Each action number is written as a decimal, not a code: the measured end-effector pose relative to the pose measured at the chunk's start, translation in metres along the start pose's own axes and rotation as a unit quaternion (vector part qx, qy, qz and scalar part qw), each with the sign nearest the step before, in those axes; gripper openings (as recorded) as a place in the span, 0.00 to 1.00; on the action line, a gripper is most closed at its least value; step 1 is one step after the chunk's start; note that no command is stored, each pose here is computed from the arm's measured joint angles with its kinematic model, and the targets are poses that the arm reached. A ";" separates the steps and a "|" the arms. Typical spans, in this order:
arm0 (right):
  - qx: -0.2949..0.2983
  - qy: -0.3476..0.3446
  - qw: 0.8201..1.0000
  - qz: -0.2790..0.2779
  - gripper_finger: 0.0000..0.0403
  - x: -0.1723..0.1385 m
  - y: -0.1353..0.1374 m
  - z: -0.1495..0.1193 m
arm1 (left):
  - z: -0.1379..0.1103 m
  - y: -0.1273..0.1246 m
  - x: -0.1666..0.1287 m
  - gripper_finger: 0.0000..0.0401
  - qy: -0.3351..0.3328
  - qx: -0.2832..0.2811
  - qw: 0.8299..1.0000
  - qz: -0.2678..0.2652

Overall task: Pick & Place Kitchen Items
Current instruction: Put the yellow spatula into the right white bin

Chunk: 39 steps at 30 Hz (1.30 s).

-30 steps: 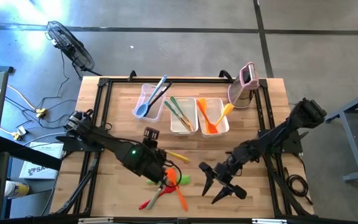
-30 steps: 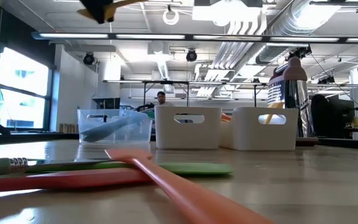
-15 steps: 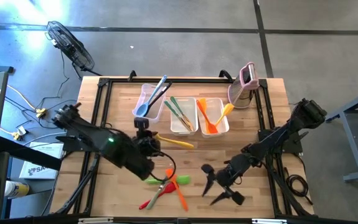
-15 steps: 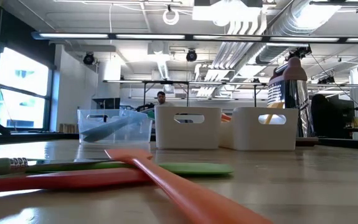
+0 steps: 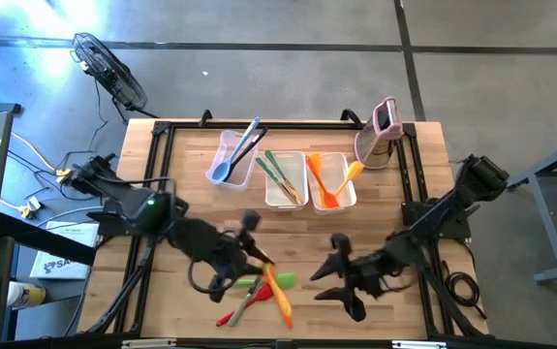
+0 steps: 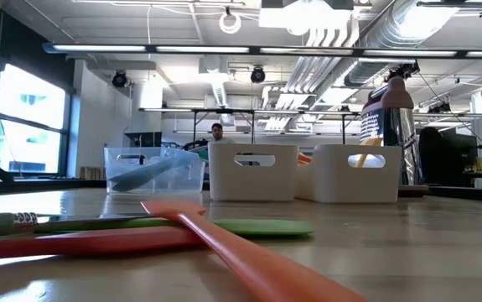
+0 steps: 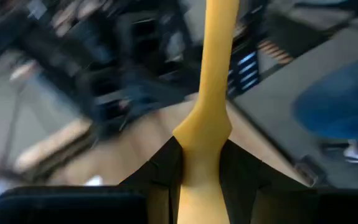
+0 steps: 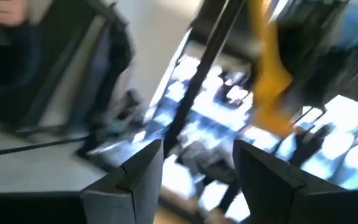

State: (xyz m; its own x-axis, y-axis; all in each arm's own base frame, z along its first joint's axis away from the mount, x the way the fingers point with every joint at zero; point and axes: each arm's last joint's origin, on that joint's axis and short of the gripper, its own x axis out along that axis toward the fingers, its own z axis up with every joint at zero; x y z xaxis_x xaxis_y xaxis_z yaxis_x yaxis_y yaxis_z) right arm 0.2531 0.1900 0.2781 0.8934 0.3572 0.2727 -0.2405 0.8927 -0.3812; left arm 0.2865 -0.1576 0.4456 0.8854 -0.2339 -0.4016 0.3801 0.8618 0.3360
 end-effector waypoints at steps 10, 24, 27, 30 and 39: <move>-0.128 0.033 0.986 -0.100 0.46 -0.004 0.034 0.060 | -0.015 0.022 0.067 0.18 -0.080 0.044 0.981 -0.172; -0.082 0.095 0.986 -0.109 0.46 0.014 0.015 0.046 | -0.043 0.051 0.122 0.18 -0.096 0.036 0.974 -0.201; -0.076 0.099 0.985 -0.117 0.46 0.017 0.009 0.043 | -0.048 0.054 0.126 0.18 -0.091 0.031 0.974 -0.204; -0.079 0.104 0.984 -0.120 0.46 0.019 0.004 0.039 | -0.051 0.060 0.132 0.18 -0.097 0.030 0.974 -0.202; -0.075 0.123 0.985 -0.094 0.42 0.022 -0.002 0.028 | -0.067 0.070 0.142 0.18 -0.075 0.013 0.973 -0.217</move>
State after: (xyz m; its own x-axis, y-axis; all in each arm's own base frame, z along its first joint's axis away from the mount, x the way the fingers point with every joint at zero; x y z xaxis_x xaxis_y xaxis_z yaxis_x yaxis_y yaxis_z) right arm 0.2627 0.2039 0.3092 0.9862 0.0946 0.1360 -0.0187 0.8792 -0.4760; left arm 0.4213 -0.1001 0.3550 0.6681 -0.6384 -0.3822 0.7321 0.6557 0.1846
